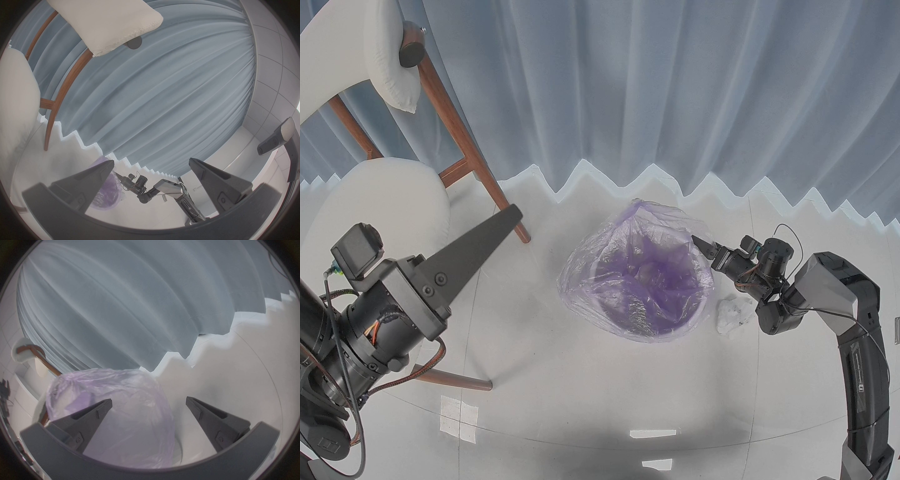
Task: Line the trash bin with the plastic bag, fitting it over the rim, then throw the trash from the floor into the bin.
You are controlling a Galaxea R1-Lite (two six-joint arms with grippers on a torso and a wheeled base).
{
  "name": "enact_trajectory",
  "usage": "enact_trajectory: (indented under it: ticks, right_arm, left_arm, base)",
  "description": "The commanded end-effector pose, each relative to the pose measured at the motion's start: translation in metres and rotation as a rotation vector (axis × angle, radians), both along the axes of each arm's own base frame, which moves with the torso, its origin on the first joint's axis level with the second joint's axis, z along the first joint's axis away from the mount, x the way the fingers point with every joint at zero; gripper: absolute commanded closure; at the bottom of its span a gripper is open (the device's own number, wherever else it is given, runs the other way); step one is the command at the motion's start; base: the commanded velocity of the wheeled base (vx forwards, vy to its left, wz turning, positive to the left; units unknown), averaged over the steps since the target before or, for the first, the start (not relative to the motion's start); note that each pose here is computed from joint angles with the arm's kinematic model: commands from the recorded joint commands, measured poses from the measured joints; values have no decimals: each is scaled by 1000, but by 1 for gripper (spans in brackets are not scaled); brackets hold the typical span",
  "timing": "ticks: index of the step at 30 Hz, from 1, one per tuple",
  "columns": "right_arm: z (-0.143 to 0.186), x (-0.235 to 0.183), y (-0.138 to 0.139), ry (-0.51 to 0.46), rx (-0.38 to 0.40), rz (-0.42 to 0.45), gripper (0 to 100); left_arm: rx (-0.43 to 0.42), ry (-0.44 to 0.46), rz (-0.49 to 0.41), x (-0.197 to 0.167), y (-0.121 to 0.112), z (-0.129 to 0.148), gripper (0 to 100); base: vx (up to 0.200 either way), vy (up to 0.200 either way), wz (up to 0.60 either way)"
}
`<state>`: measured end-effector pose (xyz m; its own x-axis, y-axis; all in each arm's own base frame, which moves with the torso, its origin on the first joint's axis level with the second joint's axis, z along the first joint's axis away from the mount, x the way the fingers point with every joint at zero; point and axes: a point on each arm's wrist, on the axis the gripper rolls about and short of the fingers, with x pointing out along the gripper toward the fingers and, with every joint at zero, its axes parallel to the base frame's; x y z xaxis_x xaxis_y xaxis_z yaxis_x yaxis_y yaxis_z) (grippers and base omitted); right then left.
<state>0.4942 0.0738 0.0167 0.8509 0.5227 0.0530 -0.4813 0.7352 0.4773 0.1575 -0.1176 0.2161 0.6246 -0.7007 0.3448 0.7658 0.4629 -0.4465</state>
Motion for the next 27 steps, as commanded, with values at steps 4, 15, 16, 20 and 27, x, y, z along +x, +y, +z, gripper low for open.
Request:
enact_trajectory:
  ticks: [4, 15, 16, 20, 27]
  right_arm:
    - [40, -45, -43, 11, 77, 118, 0]
    - [86, -108, -91, -34, 171, -44, 0]
    - [96, -119, -90, -47, 168, -62, 0]
    - [158, -163, -78, -184, 184, -75, 0]
    - [268, -249, -60, -492, 201, 10, 0]
  left_arm:
    - [0, 0, -1, 0, 0, 0, 0]
    - [99, 118, 14, 20, -14, -32, 0]
    - [111, 134, 12, 21, -15, -37, 0]
    - [127, 152, 20, 42, -27, -42, 0]
    - [402, 143, 176, 112, -70, -79, 0]
  base:
    - [0, 0, 0]
    - [0, 0, 0]
    - [0, 0, 0]
    - [0, 0, 0]
    - [0, 0, 0]
